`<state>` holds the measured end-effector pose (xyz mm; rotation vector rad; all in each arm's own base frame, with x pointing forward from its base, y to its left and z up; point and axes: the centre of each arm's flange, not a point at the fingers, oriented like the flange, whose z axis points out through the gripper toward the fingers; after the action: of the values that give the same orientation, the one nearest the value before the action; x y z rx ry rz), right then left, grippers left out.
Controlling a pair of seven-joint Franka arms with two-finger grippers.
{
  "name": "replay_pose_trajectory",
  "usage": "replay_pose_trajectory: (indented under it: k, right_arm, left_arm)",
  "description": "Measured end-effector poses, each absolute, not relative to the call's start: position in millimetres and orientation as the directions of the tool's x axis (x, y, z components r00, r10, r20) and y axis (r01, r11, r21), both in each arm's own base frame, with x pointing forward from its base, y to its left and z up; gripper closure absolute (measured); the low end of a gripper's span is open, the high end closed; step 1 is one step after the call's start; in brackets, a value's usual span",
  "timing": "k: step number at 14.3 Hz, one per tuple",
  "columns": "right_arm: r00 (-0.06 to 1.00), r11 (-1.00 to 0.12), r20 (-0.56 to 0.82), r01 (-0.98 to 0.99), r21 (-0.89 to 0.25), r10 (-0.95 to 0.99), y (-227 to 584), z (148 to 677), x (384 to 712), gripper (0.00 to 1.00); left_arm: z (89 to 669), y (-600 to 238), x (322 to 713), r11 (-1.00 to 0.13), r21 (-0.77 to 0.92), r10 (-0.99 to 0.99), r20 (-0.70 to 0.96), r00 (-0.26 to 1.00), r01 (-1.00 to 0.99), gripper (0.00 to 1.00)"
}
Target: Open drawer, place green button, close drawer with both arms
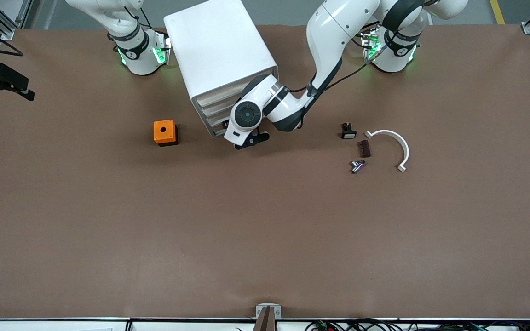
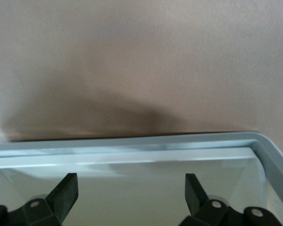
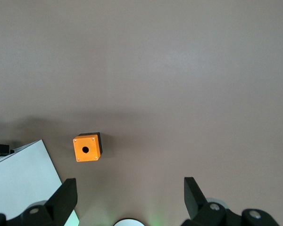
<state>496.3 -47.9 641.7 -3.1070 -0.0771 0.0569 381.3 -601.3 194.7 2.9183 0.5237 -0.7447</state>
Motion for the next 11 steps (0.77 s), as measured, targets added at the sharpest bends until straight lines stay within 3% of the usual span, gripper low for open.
replay_pose_trajectory:
  k: [7, 11]
  right_arm:
    - [0.995, -0.995, 0.001, 0.098, -0.031, 0.098, -65, 645, 498, 0.00]
    - [0.995, -0.995, 0.002, 0.099, -0.031, 0.099, -64, 645, 498, 0.00]
  left_arm:
    - [200, -599, 391, -0.932, 0.011, 0.313, -0.476, 0.822, 0.361, 0.00]
    - [231, -572, 449, -0.896, 0.068, 0.364, -0.451, 0.815, 0.438, 0.00]
